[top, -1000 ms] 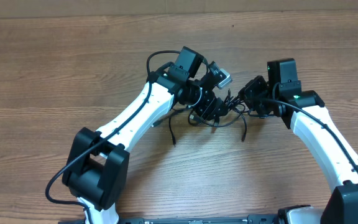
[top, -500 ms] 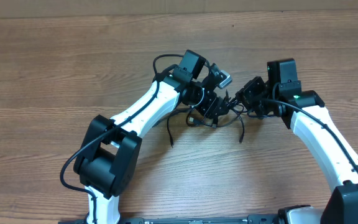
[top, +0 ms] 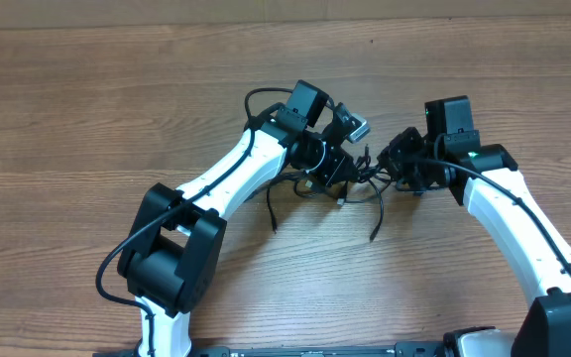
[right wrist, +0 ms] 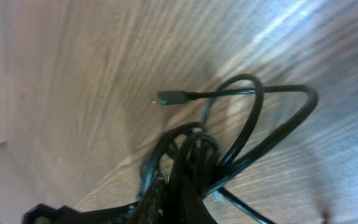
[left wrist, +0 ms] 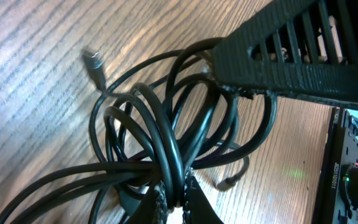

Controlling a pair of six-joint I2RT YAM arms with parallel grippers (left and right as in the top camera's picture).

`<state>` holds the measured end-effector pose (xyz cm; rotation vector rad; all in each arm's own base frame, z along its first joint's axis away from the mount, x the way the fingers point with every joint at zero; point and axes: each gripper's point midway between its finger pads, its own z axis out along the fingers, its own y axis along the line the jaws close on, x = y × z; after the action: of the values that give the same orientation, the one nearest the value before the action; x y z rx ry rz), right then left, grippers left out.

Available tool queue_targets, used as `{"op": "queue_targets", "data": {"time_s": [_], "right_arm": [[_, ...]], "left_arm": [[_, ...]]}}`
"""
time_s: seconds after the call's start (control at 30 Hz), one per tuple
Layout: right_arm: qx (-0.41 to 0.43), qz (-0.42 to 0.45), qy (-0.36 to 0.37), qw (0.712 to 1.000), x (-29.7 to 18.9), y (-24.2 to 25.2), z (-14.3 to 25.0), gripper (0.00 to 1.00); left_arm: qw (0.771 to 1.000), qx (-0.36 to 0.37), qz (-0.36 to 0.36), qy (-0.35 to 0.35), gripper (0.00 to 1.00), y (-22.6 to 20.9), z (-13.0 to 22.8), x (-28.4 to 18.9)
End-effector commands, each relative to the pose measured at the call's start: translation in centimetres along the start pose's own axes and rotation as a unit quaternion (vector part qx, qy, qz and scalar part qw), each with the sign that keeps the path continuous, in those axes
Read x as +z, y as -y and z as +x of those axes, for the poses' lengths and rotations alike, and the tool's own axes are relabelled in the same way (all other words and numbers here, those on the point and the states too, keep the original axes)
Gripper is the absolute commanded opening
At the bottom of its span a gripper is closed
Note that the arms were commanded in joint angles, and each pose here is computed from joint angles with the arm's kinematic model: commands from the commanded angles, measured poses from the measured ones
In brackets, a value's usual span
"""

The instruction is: Untangle cables

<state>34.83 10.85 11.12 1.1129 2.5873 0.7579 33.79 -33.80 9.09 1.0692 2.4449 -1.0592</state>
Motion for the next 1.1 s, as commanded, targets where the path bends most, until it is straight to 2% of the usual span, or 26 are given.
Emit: {"op": "queue_targets", "data": {"time_s": [0.0, 0.13, 0.4, 0.47, 0.53, 0.57, 0.63, 0.77, 1.07], "right_arm": [[-0.005, 0.027, 0.025, 0.999, -0.2, 1.0, -0.8, 0.05], [0.0, 0.061, 0.04, 0.997, -0.3, 2.5, -1.2, 0.07], [-0.009, 0.064, 0.04, 0.997, -0.3, 2.6, -1.2, 0.11], [-0.013, 0.055, 0.026, 0.998, -0.3, 2.3, -0.7, 0.21], [-0.017, 0.042, 0.003, 0.999, -0.2, 1.9, 0.1, 0.42], [-0.022, 0.034, -0.009, 0.999, -0.2, 1.6, 0.5, 0.48], [-0.023, 0.017, -0.032, 0.999, -0.2, 1.0, 1.3, 0.54], [-0.026, -0.012, -0.059, 0.998, -0.3, -0.1, 2.1, 0.56], [-0.026, -0.033, -0.057, 0.997, -0.3, -1.1, 2.0, 0.55]], "left_arm": [[1.0, -0.012, -0.011, -0.001, 0.04, -1.0, -0.1, -0.3], [1.0, -0.018, 0.011, 0.0, 0.04, -0.4, 0.0, -0.6], [0.998, -0.008, 0.048, 0.031, 0.04, 1.4, -1.5, -2.8], [0.998, -0.002, 0.045, 0.041, 0.04, 1.7, -2.0, -3.7], [0.998, 0.004, 0.043, 0.05, 0.04, 2.0, -2.5, -4.6], [0.998, 0.007, 0.042, 0.055, 0.04, 2.1, -2.7, -4.9], [0.997, 0.013, 0.04, 0.061, 0.04, 2.5, -3.0, -5.5], [0.997, 0.012, 0.041, 0.06, 0.04, 2.7, -3.0, -5.7], [0.997, 0.002, 0.063, 0.05, 0.04, 3.5, -2.4, -5.6]]}}
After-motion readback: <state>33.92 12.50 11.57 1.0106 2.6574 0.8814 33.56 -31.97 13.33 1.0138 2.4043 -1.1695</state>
